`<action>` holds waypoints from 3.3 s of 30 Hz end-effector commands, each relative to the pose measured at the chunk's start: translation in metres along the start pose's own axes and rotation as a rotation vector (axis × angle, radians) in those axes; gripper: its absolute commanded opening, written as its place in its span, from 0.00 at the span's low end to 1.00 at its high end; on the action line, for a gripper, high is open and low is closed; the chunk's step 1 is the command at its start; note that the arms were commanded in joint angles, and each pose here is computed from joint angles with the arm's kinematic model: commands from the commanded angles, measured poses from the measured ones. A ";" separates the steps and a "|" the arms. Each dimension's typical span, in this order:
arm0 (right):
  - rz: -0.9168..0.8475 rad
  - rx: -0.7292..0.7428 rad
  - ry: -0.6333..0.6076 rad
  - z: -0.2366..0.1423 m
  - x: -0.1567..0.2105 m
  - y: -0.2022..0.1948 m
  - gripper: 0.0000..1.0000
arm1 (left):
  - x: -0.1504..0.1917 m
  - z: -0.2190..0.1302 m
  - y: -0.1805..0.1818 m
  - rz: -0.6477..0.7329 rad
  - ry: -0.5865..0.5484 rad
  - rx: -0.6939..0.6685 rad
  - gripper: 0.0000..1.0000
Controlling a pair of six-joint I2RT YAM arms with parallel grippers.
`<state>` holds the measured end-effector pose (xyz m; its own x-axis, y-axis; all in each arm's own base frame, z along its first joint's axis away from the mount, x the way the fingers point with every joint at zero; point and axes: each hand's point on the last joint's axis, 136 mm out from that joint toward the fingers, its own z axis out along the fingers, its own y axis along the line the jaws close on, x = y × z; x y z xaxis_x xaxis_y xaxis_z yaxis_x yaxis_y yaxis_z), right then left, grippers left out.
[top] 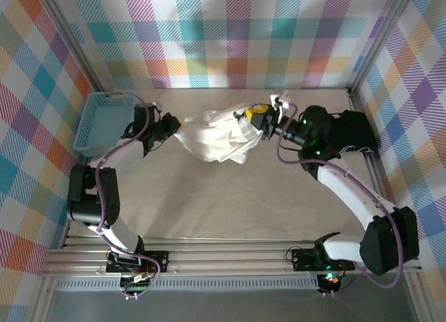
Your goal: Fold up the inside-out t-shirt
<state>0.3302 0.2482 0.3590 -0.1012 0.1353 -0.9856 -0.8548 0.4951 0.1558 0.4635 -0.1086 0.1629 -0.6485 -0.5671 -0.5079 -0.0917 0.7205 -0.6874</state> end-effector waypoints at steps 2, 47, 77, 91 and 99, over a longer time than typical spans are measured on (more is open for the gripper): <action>0.044 0.020 0.061 -0.007 0.061 -0.011 0.00 | 0.012 0.001 0.023 -0.004 -0.053 -0.058 0.00; 0.411 0.178 0.555 -0.067 0.235 0.015 0.00 | 0.167 0.012 -0.076 0.679 0.307 0.025 0.26; 0.210 0.499 0.585 -0.088 0.197 -0.034 0.37 | 0.064 -0.131 -0.208 0.406 0.086 0.572 0.00; 0.007 0.045 0.383 0.006 0.131 0.027 0.72 | 0.073 -0.136 -0.211 0.409 0.113 0.583 0.00; 0.012 0.031 0.423 0.032 0.132 0.020 0.07 | 0.055 -0.134 -0.186 0.392 0.019 0.409 0.00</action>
<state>0.3222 0.3013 0.2152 -0.3675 -0.2258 -0.9022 -0.8112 0.5522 0.1923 0.3423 -0.2375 0.3268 -0.6341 -0.2446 -0.7335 0.5043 0.5883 -0.6321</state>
